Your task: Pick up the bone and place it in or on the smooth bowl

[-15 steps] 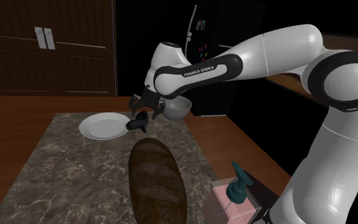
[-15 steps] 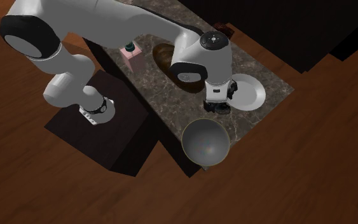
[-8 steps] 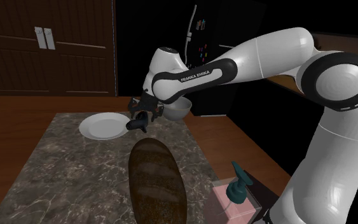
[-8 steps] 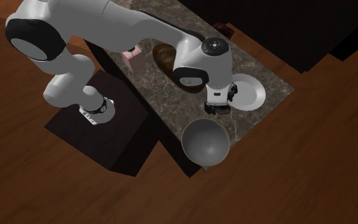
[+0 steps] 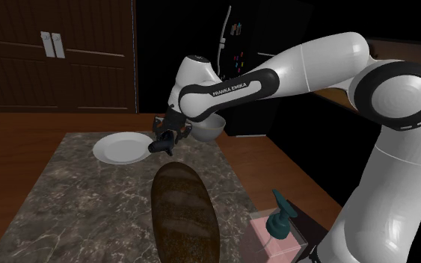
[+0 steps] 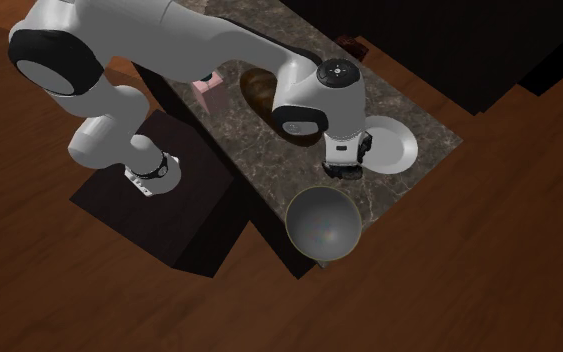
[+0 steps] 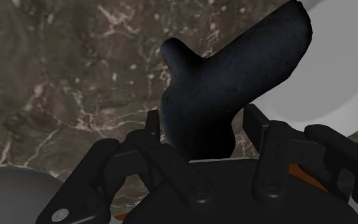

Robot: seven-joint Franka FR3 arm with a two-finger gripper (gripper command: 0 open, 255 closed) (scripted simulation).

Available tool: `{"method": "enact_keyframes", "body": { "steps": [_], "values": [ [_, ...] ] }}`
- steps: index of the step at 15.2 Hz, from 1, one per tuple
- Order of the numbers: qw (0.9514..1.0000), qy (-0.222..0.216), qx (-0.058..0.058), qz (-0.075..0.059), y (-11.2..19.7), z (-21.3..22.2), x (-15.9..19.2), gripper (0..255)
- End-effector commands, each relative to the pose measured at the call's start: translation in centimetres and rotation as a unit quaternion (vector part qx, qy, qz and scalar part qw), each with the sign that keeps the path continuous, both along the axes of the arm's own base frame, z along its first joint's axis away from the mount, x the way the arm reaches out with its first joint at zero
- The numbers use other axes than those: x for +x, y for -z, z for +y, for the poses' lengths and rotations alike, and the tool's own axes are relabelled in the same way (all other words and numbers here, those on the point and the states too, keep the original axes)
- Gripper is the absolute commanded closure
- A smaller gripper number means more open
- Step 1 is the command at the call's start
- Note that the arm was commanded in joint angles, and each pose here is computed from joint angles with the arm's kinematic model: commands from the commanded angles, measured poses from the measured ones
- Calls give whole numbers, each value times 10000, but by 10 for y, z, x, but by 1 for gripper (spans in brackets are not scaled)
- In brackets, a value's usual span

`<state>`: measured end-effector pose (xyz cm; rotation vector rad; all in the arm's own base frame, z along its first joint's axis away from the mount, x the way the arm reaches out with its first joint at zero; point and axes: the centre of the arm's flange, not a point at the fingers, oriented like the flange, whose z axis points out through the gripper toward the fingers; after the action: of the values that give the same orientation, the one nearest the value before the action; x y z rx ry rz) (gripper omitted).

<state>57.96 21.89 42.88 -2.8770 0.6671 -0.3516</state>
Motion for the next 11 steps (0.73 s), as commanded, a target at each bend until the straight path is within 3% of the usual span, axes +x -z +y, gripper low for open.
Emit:
{"method": "enact_keyframes", "body": {
  "steps": [1, 5, 11],
  "values": [
    [10000, -1, 0, 1, 0, 0, 0, 255],
    [10000, -1, 0, 1, 0, 0, 0, 255],
    [10000, -1, 0, 1, -31, 0, 0, 255]
  ]
}}
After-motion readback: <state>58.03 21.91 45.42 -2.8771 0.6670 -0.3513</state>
